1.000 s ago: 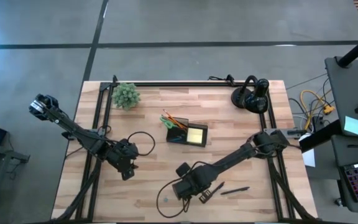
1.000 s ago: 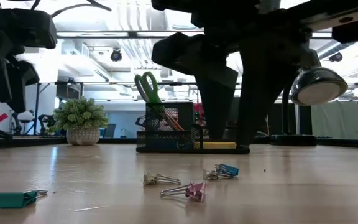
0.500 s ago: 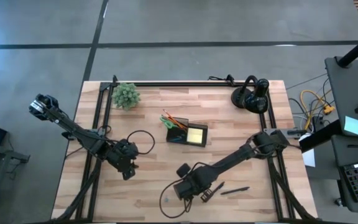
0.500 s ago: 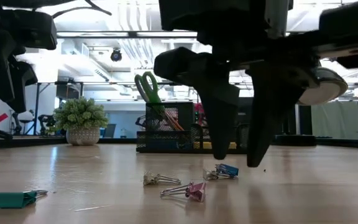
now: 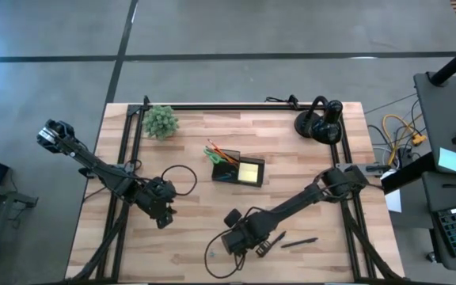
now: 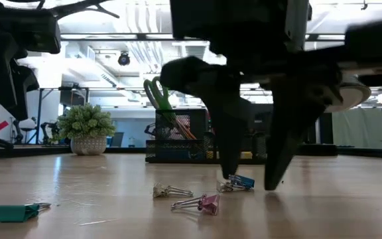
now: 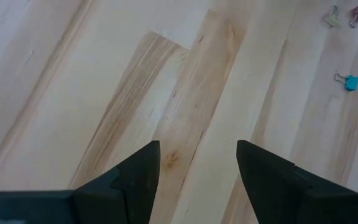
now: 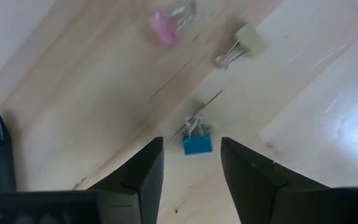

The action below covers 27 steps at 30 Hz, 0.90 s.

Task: Pick and place office supplies into organizer
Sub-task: Put the right blue binder clip into the black desk organizer

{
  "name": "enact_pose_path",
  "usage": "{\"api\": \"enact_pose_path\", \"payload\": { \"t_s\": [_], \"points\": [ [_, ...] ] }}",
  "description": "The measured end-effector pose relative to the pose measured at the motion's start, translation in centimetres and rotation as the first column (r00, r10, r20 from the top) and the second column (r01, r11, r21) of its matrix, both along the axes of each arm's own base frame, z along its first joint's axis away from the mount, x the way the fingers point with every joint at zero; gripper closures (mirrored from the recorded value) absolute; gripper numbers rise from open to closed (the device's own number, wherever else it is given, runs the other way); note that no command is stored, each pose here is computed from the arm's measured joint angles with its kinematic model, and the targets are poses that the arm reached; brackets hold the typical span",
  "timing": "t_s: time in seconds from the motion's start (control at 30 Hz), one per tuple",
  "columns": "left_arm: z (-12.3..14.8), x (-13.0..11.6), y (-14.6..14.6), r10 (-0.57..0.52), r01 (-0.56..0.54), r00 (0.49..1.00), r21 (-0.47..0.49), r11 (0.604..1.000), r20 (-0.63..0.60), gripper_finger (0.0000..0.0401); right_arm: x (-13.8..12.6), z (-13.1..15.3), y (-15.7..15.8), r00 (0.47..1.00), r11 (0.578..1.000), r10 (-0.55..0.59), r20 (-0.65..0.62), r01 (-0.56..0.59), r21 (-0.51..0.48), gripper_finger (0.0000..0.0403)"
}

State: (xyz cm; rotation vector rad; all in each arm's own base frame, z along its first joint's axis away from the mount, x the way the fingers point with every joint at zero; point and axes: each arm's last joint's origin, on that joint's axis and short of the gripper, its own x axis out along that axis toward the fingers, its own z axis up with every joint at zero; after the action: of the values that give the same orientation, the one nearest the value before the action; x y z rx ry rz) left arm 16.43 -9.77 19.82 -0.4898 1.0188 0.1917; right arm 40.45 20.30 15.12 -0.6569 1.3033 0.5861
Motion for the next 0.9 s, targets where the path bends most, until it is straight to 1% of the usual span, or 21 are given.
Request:
{"api": "enact_pose_path", "payload": {
  "t_s": [0.17, 0.4, 0.6, 0.77, 0.9],
  "points": [
    [0.0, 0.0, 0.0, 0.001, -0.001, 1.0, 0.0, 1.0, 0.0, 0.0202, -0.3, -0.6, -0.1, 1.0, 1.0, 0.011, -0.013, -0.011, -0.004, 0.026],
    [0.0, 0.0, 0.0, 0.002, -0.002, 1.0, 0.002, 1.0, 0.001, 0.0202, -0.1, -0.5, -0.3, 1.0, 1.0, 0.015, -0.001, -0.015, 0.004, 0.0272],
    [0.0, 0.0, 0.0, 0.004, -0.004, 1.0, 0.005, 1.0, 0.003, 0.0202, 0.2, -0.5, -0.7, 1.0, 1.0, 0.004, -0.005, -0.004, 0.016, 0.0293],
    [0.0, 0.0, 0.0, 0.01, -0.01, 1.0, 0.014, 1.0, 0.009, 0.0202, 0.6, -0.5, -1.4, 1.0, 0.999, -0.014, -0.01, 0.014, 0.047, 0.0311],
    [0.0, 0.0, 0.0, 0.01, -0.01, 1.0, 0.013, 1.0, 0.009, 0.0202, 0.7, -0.5, -1.7, 0.998, 0.996, -0.062, -0.015, 0.063, 0.063, 0.0322]
  ]
}}
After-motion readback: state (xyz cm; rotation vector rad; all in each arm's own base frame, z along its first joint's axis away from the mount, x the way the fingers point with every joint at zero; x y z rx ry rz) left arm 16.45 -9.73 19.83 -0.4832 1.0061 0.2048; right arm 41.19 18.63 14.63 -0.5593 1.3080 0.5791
